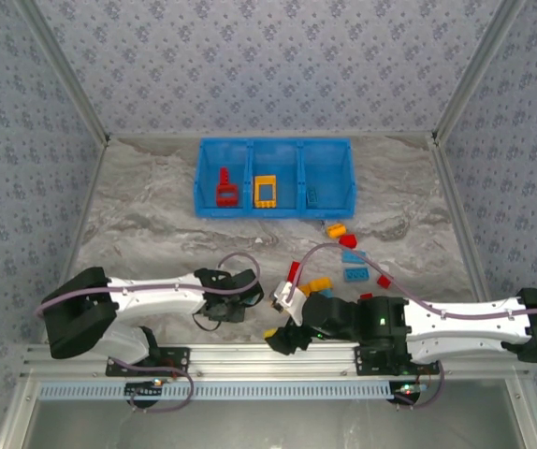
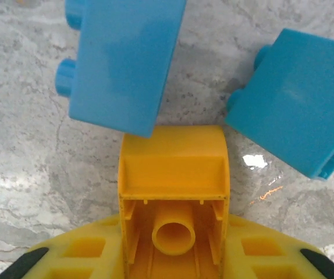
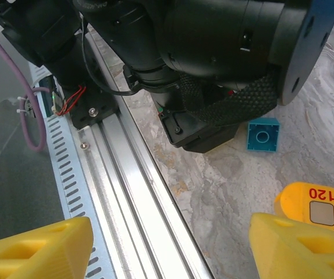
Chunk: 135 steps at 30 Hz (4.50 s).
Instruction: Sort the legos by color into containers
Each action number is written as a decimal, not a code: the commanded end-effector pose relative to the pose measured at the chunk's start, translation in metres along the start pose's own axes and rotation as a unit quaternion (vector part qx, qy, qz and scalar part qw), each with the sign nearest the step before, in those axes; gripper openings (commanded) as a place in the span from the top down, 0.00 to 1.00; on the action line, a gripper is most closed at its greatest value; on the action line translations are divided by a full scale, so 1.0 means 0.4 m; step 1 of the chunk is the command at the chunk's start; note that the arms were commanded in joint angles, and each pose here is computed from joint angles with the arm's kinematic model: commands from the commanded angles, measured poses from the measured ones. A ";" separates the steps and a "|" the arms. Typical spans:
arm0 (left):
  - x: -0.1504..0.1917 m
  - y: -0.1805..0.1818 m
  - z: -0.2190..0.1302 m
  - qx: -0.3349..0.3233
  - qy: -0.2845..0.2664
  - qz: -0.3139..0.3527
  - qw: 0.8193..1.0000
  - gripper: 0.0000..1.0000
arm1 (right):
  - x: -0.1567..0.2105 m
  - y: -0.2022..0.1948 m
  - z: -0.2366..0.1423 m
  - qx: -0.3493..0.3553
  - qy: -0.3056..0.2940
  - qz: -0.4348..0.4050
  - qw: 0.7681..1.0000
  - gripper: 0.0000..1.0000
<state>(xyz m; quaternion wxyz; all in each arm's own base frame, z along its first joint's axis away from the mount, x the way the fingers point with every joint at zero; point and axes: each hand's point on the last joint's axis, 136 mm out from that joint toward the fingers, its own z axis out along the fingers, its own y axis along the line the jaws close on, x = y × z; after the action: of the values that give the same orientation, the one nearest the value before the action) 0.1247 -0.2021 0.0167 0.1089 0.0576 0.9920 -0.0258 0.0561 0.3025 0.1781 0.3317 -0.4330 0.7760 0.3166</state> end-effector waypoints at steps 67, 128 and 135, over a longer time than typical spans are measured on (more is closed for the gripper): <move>-0.808 -0.130 -0.397 0.114 -0.211 -0.113 0.964 0.47 | -0.265 -0.394 -0.075 0.282 -0.084 0.089 0.952 0.29; -0.343 -0.265 -0.631 0.282 -0.294 0.023 0.913 0.45 | -0.126 -0.700 0.006 0.406 0.073 0.368 0.833 0.88; -0.432 -0.453 -0.638 0.258 -0.313 0.054 0.912 0.45 | -0.102 -0.930 -0.050 0.406 0.106 0.377 0.826 0.87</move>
<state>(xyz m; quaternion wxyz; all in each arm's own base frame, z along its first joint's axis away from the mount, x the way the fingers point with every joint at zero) 0.2045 -0.3672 0.2927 0.3650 0.1253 0.8727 -0.2992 0.3848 0.1521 0.1619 0.2808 0.0998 0.9535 0.0449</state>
